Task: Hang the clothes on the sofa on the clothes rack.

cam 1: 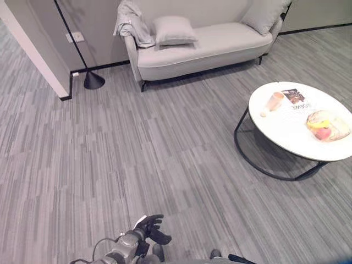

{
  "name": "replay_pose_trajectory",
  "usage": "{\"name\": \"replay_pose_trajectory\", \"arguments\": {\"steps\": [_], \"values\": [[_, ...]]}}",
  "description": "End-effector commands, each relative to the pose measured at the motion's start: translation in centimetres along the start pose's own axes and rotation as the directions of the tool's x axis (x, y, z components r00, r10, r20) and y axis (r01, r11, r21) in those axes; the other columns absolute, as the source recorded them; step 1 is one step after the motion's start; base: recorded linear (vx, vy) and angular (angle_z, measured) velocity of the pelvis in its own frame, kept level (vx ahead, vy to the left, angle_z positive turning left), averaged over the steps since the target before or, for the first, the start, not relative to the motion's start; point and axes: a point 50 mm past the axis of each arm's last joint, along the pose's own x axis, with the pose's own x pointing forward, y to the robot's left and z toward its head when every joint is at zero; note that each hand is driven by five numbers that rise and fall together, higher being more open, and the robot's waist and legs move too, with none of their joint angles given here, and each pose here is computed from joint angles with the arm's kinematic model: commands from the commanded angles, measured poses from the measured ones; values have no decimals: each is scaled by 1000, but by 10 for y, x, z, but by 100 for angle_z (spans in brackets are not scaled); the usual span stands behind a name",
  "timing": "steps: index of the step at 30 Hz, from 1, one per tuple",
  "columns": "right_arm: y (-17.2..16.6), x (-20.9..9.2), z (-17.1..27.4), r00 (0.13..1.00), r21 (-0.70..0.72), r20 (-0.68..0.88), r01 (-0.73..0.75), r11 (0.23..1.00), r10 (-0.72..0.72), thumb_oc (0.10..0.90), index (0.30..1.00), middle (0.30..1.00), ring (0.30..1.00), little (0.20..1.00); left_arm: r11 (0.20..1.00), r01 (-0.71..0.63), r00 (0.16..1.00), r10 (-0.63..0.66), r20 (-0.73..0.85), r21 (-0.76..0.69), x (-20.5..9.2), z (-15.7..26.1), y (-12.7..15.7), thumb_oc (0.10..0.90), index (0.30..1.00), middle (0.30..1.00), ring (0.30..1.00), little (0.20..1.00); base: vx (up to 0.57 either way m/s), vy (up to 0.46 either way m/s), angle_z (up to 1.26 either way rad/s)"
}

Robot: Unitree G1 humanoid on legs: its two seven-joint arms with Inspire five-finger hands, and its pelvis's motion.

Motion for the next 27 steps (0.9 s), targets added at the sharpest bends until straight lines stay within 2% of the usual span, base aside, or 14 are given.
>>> {"name": "replay_pose_trajectory", "arguments": {"steps": [1,10,14,22,27], "values": [[11,1,-9,999,7,-36,-41,999,41,800,900,900,900,900,990,-55,996,45,-77,-130,-4,-19,7,800,900,900,900,900,-20,-115,-1],[11,0,-19,996,-98,-77,-58,994,50,800,900,900,900,900,971,-92,986,58,-154,-220,-11,-44,9,800,900,900,900,900,-17,-63,8],[18,1,-14,995,-196,-69,-88,977,76,800,900,900,900,900,963,-118,980,73,-186,-242,-15,-53,13,800,900,900,900,900,-14,-18,25],[48,2,0,985,-420,-15,-162,893,172,800,900,900,900,900,977,-141,964,99,-248,-158,-23,-70,18,800,900,900,900,900,31,33,15],[50,2,7,985,-379,1,-160,912,173,800,900,900,900,900,987,-126,967,100,-236,-99,-20,-64,18,800,900,900,900,900,28,96,4]]}}
